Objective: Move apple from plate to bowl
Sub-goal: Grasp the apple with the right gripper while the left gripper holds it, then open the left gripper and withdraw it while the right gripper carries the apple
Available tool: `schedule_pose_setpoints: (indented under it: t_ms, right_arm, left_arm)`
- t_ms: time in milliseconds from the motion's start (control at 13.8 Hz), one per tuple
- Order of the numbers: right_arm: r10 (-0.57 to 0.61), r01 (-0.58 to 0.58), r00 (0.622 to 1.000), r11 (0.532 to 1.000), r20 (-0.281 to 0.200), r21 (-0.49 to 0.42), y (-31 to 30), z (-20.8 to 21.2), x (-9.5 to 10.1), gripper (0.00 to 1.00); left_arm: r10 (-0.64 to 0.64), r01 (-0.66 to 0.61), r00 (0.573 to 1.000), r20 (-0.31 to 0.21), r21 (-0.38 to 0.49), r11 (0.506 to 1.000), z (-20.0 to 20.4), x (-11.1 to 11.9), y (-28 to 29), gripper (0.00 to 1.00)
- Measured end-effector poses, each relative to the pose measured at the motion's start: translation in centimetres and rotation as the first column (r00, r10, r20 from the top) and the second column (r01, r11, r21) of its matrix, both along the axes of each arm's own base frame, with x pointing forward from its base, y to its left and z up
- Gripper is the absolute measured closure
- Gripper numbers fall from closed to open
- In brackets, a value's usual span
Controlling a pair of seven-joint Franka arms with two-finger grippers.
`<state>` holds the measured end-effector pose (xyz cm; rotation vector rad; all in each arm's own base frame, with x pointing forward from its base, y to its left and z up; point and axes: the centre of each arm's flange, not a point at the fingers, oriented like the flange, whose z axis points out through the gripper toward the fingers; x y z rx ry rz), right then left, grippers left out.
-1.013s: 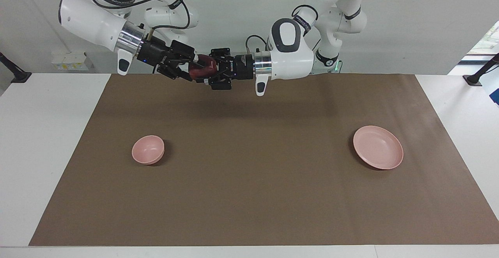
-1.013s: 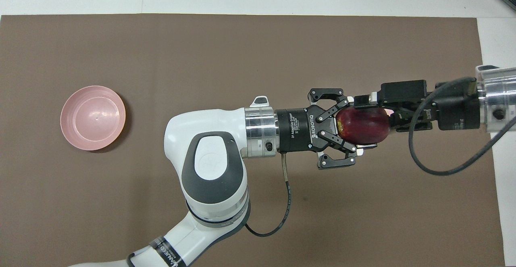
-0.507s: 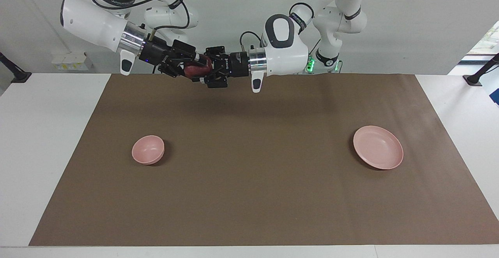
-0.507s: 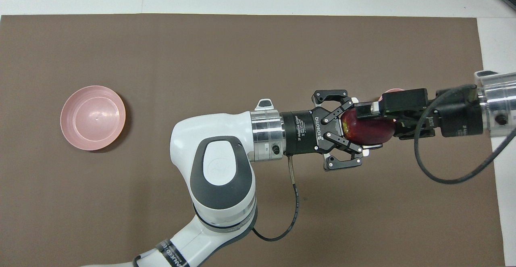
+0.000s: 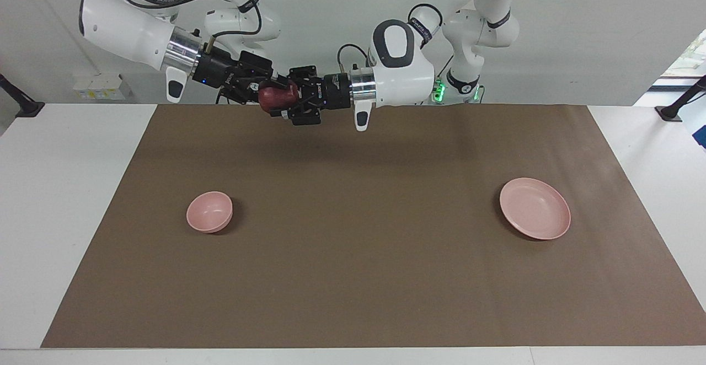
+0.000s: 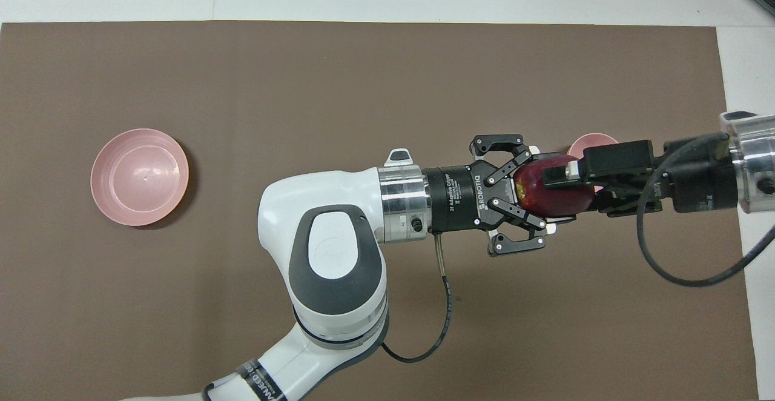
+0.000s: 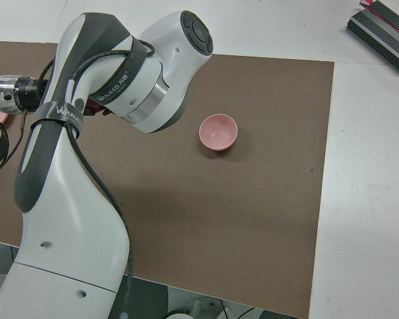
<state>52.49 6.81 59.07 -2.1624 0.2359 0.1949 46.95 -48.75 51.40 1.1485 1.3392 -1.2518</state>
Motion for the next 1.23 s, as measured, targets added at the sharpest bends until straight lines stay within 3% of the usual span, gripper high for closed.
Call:
schedule_pose_setpoints:
  t_ms: [217,507,651,868,1013,1230]
  right_arm:
    - [0.0,0.0,1.0,1.0,0.001,-0.004,-0.1,0.0,0.0,0.12]
    - [0.004,-0.004,1.0,0.999,0.002,-0.039,0.0,-0.1,0.0,0.15]
    - [0.018,-0.018,1.0,0.995,-0.001,-0.099,-0.1,-0.7,-0.1,0.15]
    - [0.011,-0.007,1.0,0.976,0.018,-0.219,-1.3,-1.6,0.3,0.16]
    - [0.003,0.017,0.998,0.94,0.057,-0.342,-2.5,-2.3,0.9,0.16]
    - [0.03,0.016,0.996,0.86,0.081,-0.509,-4.2,-3.3,1.4,0.16]
  left_arm:
    - [0.001,-0.001,1.0,-0.001,0.001,1.0,-0.1,0.0,0.0,0.23]
    - [0.0,0.0,1.0,-0.006,0.005,1.0,-0.5,0.0,-0.2,0.23]
    - [0.002,-0.002,1.0,0.001,-0.005,1.0,0.1,0.2,-0.2,0.01]
    - [0.009,-0.008,1.0,0.019,-0.004,1.0,0.6,0.7,0.2,0.0]
    - [-0.013,0.01,0.997,0.073,0.037,0.999,0.7,1.1,0.5,0.0]
    - [-0.078,0.046,0.974,0.211,0.151,0.987,1.0,2.6,2.1,0.0]
